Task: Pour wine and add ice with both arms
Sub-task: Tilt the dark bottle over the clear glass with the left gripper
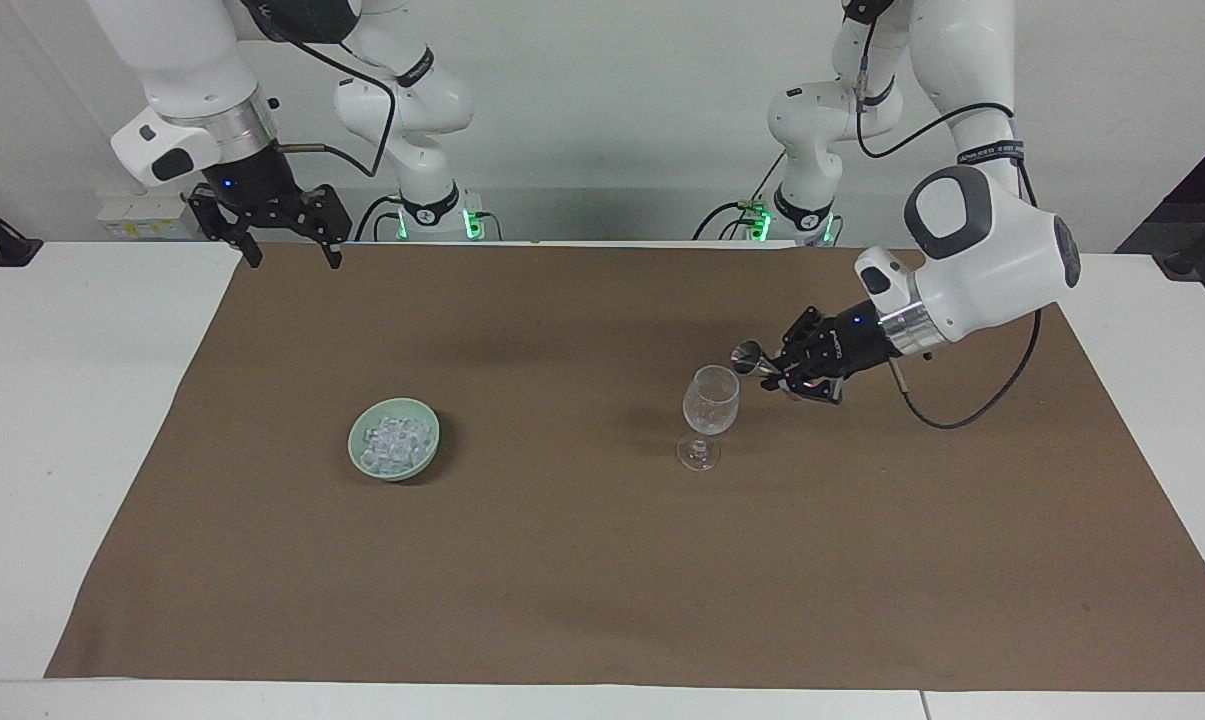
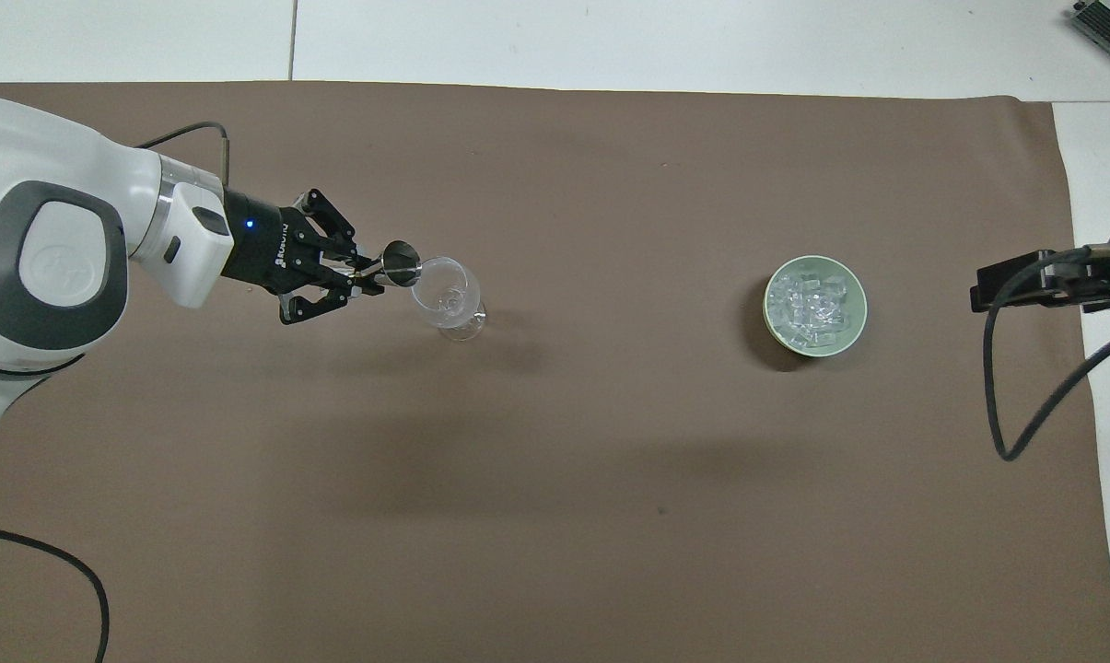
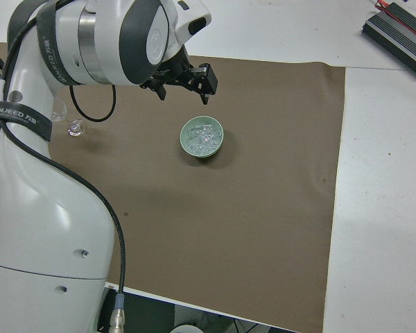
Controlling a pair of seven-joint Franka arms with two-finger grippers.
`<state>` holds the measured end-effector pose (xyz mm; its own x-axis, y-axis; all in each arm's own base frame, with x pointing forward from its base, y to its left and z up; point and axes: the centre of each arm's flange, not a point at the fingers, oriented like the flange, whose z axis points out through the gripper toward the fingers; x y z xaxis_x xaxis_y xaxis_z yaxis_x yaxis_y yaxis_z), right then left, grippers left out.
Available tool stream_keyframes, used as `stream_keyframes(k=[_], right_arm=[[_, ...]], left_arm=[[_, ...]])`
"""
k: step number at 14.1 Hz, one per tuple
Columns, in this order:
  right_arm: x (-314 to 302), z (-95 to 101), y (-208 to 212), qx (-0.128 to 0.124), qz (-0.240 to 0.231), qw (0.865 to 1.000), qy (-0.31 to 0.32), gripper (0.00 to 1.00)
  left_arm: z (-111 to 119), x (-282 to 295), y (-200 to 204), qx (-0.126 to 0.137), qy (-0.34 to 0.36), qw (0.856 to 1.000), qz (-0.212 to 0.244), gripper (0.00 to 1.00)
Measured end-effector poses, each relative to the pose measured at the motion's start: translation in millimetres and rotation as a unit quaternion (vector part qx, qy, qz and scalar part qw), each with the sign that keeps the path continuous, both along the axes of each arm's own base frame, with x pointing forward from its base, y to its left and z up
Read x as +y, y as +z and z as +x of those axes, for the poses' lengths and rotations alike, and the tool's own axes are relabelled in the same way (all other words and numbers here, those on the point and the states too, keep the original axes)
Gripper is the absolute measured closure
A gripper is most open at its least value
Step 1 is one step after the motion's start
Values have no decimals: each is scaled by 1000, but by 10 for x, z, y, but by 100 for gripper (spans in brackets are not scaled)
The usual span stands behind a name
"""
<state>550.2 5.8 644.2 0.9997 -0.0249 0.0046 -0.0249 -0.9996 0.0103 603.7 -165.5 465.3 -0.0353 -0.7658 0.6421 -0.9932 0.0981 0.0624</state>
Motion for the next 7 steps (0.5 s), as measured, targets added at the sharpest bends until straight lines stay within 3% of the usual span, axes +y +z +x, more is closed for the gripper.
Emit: stream_keyframes(k=[7], right_arm=[[0,0,0,0,0,1000,0,0]], left_arm=[[-2,-152,95,-12,8,998,57,79]])
